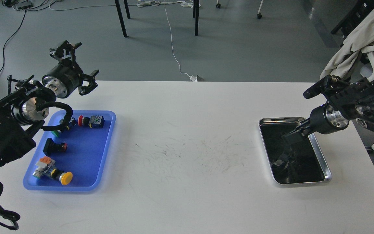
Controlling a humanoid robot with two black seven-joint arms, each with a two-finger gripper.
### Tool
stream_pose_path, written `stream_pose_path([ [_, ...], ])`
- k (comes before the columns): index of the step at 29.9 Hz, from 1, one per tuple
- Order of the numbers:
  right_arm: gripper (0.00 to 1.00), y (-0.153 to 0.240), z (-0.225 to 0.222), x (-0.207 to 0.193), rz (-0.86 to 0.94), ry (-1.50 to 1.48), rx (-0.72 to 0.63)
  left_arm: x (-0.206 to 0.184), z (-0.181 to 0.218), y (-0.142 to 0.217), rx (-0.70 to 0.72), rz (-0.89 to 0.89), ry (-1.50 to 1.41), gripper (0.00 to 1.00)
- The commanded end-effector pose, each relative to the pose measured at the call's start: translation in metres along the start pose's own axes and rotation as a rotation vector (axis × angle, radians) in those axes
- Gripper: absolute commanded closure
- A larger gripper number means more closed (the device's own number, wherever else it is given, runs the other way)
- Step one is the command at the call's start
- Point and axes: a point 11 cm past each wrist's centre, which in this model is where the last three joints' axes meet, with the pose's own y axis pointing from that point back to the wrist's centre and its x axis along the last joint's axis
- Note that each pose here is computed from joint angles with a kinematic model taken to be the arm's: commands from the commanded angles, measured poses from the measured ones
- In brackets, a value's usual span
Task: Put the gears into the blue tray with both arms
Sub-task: 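Lower the right gripper into the steel tray toward the black part, then close the right gripper on the small black part in the steel tray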
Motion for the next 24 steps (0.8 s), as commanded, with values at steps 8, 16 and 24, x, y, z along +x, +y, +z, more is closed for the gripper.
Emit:
stream_pose_path([
  [8, 0.17, -0.029, -0.003, -0.003, -0.035, 0.029, -0.015, 0.000, 0.004, 0.000, -0.014, 0.001, 0.011, 0.00],
  [16, 0.19, -0.033, 0.001, 0.001, -0.032, 0.029, -0.037, -0.001, 0.004, 0.000, -0.014, -0.002, 0.012, 0.00],
  [24, 0.29, -0.037, 0.013, -0.006, -0.037, 0.007, -0.075, -0.001, 0.004, 0.000, -0.014, -0.005, 0.013, 0.00],
])
